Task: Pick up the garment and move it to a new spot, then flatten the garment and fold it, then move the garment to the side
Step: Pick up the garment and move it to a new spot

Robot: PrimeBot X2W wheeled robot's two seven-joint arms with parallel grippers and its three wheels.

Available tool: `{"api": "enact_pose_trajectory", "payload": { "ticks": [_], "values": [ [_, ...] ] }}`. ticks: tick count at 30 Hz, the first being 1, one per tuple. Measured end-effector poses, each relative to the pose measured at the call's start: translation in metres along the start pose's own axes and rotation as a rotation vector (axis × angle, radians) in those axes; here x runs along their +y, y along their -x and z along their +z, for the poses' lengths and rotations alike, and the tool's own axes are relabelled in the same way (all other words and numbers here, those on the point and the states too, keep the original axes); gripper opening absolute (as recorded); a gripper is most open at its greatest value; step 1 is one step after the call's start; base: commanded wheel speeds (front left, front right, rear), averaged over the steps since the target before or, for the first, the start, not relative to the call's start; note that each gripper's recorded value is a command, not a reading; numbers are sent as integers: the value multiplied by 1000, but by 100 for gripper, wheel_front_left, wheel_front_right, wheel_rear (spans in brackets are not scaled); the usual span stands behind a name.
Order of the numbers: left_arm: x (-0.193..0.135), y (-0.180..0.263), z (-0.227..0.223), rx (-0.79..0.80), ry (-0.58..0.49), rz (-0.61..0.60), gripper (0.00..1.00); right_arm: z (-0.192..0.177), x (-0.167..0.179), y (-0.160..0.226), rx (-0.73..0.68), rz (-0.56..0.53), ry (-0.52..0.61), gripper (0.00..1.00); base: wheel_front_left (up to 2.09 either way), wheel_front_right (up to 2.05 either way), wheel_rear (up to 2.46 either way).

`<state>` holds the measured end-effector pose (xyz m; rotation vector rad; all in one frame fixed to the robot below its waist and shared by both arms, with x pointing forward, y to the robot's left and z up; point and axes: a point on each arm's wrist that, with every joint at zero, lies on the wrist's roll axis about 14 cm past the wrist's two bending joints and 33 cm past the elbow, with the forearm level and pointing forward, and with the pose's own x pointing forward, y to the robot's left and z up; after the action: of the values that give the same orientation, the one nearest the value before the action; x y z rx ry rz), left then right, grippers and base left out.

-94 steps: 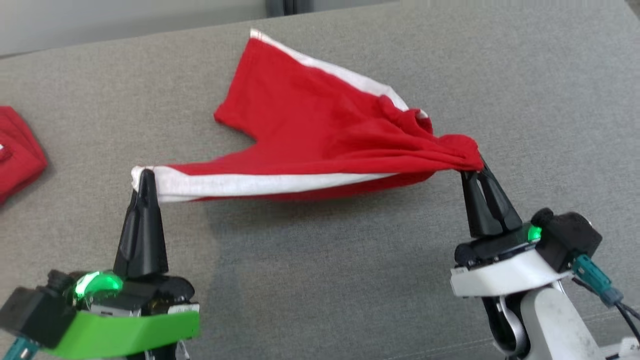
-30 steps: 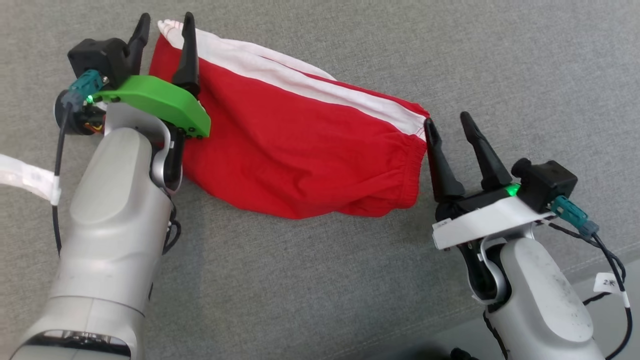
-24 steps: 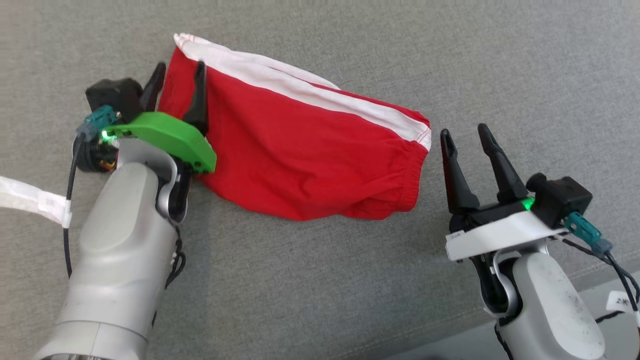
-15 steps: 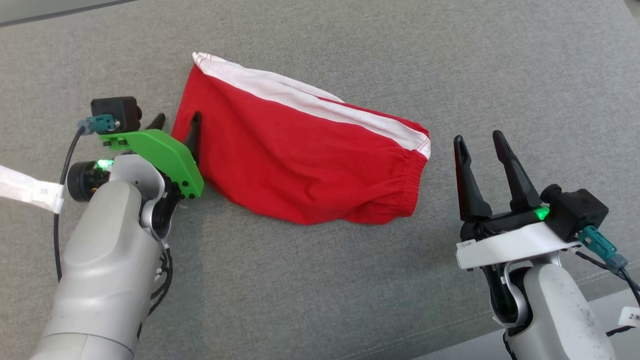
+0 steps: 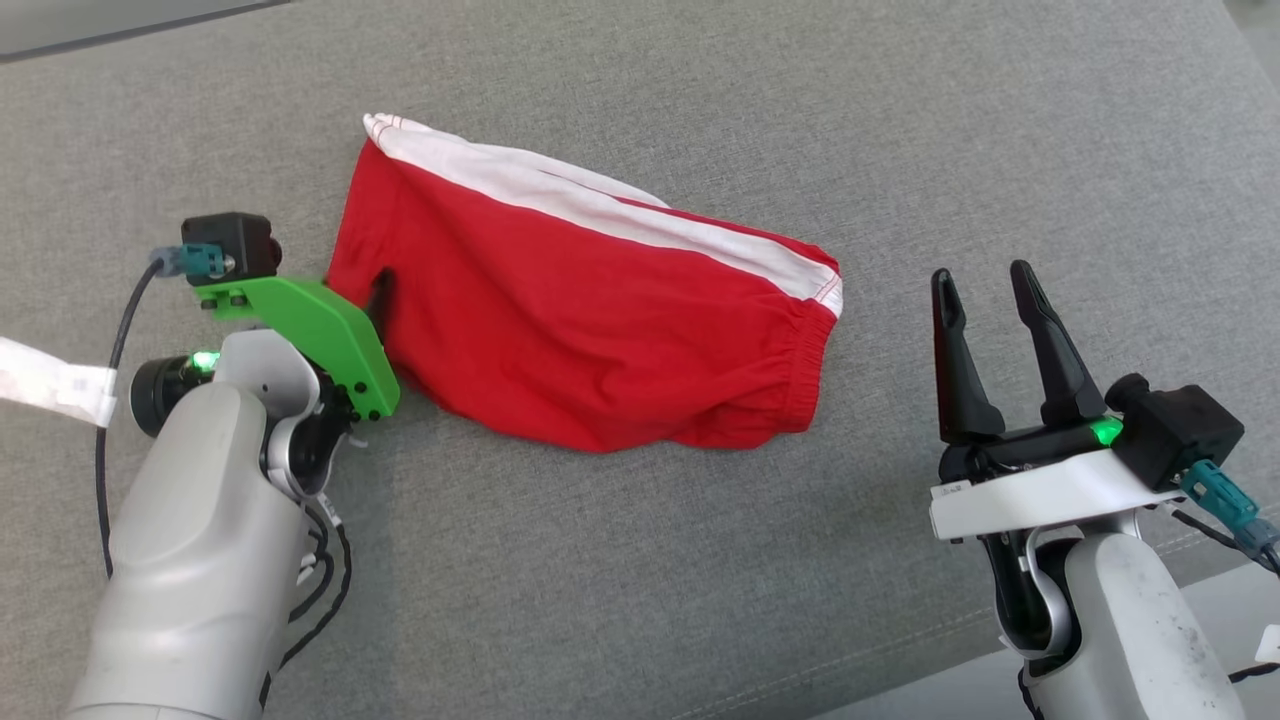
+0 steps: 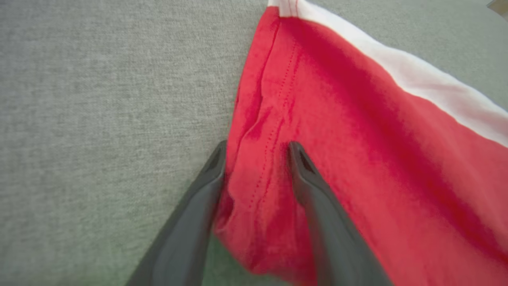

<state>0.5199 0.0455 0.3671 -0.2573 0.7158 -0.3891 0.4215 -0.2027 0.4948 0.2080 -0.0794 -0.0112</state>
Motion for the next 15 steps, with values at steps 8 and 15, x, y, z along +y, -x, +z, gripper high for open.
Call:
{"api": "enact_pose_trajectory", "payload": {
  "ticks": [8,15],
  "values": [
    [-11,19,6,-84,26,-29,0,9,1,5,-21,0,2,100,0,0,0],
    [-11,55,2,-209,117,-25,0,14,-4,16,-29,-19,10,100,0,0,0]
  ]
}}
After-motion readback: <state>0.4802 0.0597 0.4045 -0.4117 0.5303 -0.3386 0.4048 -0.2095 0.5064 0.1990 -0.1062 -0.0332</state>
